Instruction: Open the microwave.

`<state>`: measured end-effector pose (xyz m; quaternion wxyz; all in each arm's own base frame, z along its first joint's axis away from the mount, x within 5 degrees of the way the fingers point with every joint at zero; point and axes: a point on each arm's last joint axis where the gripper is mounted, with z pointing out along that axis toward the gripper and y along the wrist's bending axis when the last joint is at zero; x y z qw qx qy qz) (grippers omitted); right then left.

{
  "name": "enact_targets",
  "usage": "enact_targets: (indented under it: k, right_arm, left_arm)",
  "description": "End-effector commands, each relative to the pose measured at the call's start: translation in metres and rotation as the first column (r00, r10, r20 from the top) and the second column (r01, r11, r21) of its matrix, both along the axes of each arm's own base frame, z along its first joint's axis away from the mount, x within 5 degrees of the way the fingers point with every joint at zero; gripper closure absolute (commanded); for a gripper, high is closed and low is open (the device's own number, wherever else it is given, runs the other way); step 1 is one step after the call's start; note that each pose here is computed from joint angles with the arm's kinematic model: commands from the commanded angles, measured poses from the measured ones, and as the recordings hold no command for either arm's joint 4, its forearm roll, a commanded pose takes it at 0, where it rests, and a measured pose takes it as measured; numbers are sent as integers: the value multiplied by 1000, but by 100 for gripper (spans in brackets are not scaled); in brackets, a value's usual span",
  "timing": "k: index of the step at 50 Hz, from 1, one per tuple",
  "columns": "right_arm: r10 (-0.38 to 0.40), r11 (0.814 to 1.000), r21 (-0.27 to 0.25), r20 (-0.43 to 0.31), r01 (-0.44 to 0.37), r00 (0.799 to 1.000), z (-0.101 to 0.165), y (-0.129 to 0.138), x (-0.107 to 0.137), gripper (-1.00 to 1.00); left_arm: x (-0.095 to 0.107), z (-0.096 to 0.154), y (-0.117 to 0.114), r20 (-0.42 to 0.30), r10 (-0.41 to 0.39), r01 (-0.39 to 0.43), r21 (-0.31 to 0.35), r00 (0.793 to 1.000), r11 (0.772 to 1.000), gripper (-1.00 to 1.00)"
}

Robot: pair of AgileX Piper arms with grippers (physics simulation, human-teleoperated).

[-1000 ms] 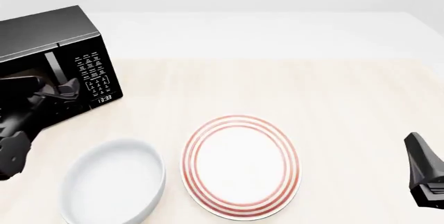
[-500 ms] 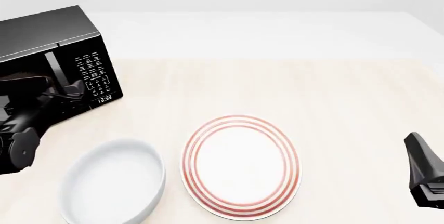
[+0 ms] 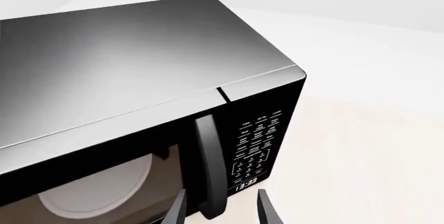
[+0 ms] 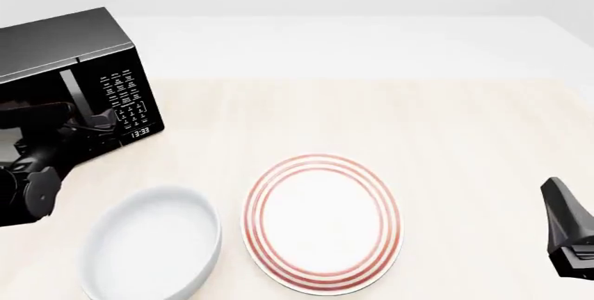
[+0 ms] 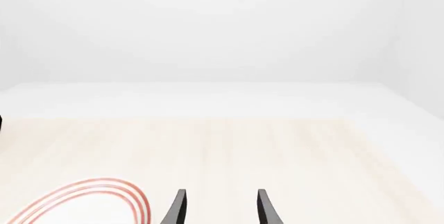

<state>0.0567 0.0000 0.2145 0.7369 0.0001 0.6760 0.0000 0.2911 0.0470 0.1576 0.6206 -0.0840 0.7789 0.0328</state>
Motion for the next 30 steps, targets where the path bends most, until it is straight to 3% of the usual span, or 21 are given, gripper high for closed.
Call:
enact_targets:
  k: [1,30]
  right_arm:
    - [0,1000,0,0,0,1000,0,0,0,-100]
    - [0,1000,0,0,0,1000,0,0,0,-100]
  left_arm:
    - [6,-8,4,-16,14,-14,-15,1000,1000,-100]
    - [20,-16,2,-30,3,-4,-39,1000,999,-100]
